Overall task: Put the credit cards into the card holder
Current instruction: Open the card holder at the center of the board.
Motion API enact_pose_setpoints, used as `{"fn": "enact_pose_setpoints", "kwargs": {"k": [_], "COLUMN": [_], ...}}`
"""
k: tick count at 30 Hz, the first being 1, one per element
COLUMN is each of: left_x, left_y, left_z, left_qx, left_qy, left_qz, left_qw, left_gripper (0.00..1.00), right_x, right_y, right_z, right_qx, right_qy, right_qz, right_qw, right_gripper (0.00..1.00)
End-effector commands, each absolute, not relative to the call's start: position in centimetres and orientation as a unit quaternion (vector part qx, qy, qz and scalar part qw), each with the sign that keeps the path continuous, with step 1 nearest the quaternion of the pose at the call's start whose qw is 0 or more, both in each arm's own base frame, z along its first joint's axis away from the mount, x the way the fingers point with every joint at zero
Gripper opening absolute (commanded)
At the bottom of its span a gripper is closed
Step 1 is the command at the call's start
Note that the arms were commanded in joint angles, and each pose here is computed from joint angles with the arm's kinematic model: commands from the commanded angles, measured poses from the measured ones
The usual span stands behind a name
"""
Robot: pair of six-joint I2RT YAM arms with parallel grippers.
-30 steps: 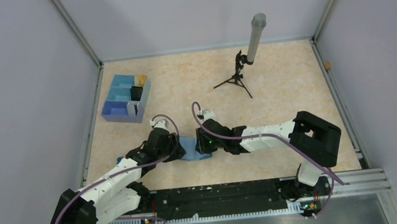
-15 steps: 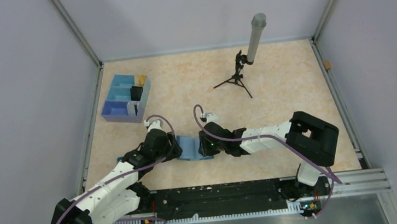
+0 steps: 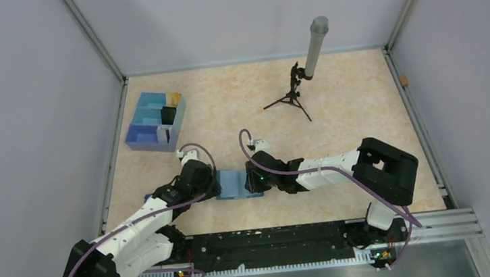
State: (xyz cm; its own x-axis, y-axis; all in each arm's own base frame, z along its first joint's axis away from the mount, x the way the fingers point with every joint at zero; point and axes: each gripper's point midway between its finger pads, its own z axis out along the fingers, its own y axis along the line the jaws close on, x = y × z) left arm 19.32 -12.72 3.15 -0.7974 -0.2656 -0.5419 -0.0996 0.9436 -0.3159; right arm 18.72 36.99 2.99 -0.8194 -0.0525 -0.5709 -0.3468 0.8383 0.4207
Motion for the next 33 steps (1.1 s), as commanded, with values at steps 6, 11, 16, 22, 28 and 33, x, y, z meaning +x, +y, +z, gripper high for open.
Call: {"fn": "enact_pose_setpoints", "kwargs": {"k": [6, 11, 16, 22, 28, 33], "left_x": [21.6, 22.3, 22.1, 21.2, 21.0, 20.8], "left_y": [-12.8, -15.5, -18.9, -21.2, -22.0, -20.6], "left_z": [8.8, 13.6, 15.8, 12.9, 9.5, 6.0], "left_qx": [-0.104, -0.075, -0.048, -0.052, -0.069, -0.089], "left_qy": [0.913, 0.893, 0.876, 0.878, 0.884, 0.905], "left_qz": [-0.151, -0.223, -0.309, -0.36, -0.369, -0.323], "left_qw": [0.365, 0.384, 0.368, 0.311, 0.278, 0.263], "left_gripper": [0.62, 0.63, 0.62, 0.6, 0.58, 0.56], "right_x": [18.7, 19.0, 19.3, 19.6, 19.4, 18.7], "right_y": [36.3, 36.9, 38.4, 38.5, 37.4, 36.5], "right_z": [5.7, 6.7, 7.0, 7.1, 6.3, 4.9], "right_qx": [-0.123, -0.132, -0.138, -0.127, -0.122, -0.114], "right_qy": [0.912, 0.903, 0.894, 0.895, 0.902, 0.91], "right_qz": [0.253, 0.266, 0.287, 0.284, 0.27, 0.263], "right_qw": [0.3, 0.311, 0.315, 0.318, 0.314, 0.301], "right_gripper": [0.31, 0.32, 0.32, 0.31, 0.31, 0.31]}}
